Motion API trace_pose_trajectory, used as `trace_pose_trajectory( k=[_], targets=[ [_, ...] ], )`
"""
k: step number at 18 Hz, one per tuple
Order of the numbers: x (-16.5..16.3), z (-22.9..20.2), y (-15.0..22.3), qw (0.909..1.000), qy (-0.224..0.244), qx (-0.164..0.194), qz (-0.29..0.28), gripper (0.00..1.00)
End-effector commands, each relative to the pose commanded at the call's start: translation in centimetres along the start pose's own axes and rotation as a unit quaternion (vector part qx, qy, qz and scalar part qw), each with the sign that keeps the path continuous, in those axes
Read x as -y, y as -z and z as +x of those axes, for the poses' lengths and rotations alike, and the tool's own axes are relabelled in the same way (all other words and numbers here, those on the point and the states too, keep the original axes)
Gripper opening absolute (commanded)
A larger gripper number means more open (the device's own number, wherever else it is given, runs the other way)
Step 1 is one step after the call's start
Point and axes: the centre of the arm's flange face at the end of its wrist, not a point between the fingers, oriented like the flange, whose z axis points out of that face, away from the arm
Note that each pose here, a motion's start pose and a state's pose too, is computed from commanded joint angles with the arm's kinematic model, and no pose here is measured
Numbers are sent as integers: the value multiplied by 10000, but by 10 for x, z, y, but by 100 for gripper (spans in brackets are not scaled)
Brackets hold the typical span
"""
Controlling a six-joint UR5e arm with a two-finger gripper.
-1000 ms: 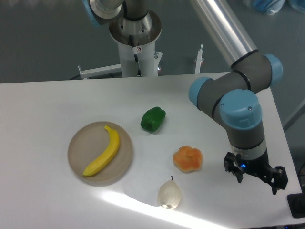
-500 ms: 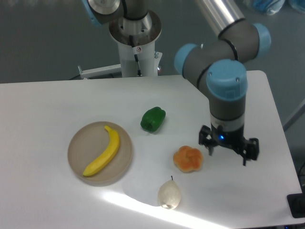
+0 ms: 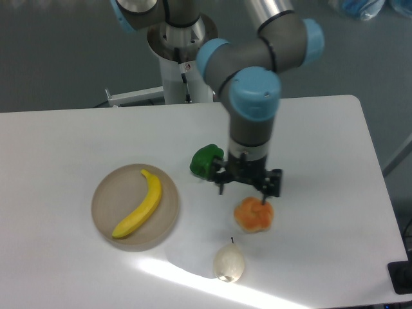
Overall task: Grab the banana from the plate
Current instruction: 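Move the open gripper over the yellow banana on the beige plate, then lower the gripper onto the banana's middle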
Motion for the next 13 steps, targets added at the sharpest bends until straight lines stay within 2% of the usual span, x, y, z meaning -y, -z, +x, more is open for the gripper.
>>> trace_pose_trajectory(
  k=[5, 8, 13],
  targets=[
    [8, 76, -30, 9998, -16, -173, -102, 100],
    [5, 101, -45, 9996, -1, -213, -166, 100],
    [3, 130, -73, 9991, -241, -184, -287, 100]
  ],
)
